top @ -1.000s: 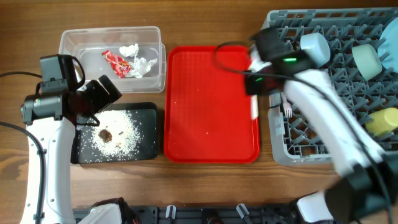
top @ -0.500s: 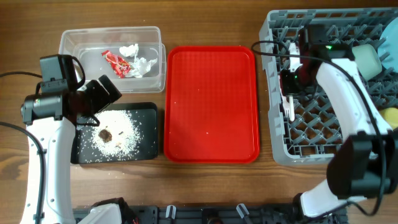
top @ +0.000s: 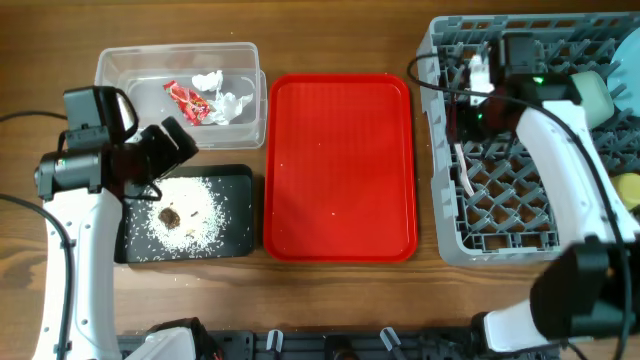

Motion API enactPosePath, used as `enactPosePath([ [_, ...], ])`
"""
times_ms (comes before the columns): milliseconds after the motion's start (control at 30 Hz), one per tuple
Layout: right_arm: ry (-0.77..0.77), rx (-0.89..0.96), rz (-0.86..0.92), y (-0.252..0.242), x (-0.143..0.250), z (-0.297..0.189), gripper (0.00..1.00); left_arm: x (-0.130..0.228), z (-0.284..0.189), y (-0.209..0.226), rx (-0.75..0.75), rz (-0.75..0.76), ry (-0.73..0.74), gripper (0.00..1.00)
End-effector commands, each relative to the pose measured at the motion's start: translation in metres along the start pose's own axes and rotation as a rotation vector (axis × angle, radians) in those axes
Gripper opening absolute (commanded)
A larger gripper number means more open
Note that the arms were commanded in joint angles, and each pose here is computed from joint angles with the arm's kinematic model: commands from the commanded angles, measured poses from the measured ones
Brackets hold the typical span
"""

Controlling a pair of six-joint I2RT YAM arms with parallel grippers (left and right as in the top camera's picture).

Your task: Sort waste into correct bins and load items into the dishwasher rack

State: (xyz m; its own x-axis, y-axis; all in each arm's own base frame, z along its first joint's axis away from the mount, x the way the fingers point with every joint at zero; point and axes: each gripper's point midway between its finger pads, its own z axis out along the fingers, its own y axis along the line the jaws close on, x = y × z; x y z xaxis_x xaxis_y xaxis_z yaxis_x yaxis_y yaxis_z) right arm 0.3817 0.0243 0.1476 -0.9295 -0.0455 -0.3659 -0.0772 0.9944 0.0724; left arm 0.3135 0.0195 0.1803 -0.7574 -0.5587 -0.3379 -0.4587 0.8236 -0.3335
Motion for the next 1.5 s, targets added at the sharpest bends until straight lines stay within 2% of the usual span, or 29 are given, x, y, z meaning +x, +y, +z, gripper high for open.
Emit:
enactPosePath([
  [0, -0.105, -0.240, -0.077, 0.041, -0.018, -0.019, 0.83, 0.005, 0.005, -0.038, 0.098, 0.259, -0.011, 1.00],
  [33, -0.092, -0.228, -0.066, 0.038, -0.016, -0.017, 0.91, 0.010, 0.009, -0.046, 0.105, 0.319, 0.005, 1.00],
  [100, -0.035, -0.199, -0.044, 0.033, -0.002, -0.015, 1.00, 0.026, 0.019, -0.049, 0.093, 0.344, 0.070, 1.00],
  [200, 0.046, -0.199, -0.010, 0.034, 0.019, -0.021, 1.00, 0.055, 0.025, -0.032, 0.029, 0.323, 0.218, 1.00],
  [333, 0.012, -0.197, -0.011, 0.036, 0.025, -0.042, 1.00, 0.082, 0.013, -0.011, -0.031, 0.297, 0.324, 1.00],
  [433, -0.092, -0.195, -0.012, 0.038, 0.027, -0.066, 1.00, 0.089, 0.001, -0.007, 0.000, 0.310, 0.259, 1.00],
  [667, -0.449, -0.182, -0.075, 0.044, 0.064, -0.119, 1.00, 0.094, -0.070, -0.012, 0.223, 0.380, -0.233, 1.00],
  [767, -0.530, -0.176, -0.090, 0.046, 0.079, -0.139, 1.00, 0.094, -0.105, -0.015, 0.297, 0.402, -0.394, 1.00],
  [833, -0.565, -0.175, -0.097, 0.047, 0.082, -0.149, 1.00, 0.097, -0.119, -0.015, 0.321, 0.409, -0.450, 1.00],
  [1067, -0.559, -0.175, -0.096, 0.046, 0.082, -0.147, 1.00, 0.104, -0.131, -0.012, 0.341, 0.415, -0.494, 1.00],
  [1367, -0.432, -0.136, -0.095, 0.037, 0.077, -0.111, 1.00, 0.122, -0.117, 0.003, 0.295, 0.402, -0.392, 1.00],
  [1467, -0.474, -0.142, -0.117, 0.039, 0.074, -0.117, 1.00, 0.124, -0.116, 0.004, 0.292, 0.401, -0.386, 1.00],
])
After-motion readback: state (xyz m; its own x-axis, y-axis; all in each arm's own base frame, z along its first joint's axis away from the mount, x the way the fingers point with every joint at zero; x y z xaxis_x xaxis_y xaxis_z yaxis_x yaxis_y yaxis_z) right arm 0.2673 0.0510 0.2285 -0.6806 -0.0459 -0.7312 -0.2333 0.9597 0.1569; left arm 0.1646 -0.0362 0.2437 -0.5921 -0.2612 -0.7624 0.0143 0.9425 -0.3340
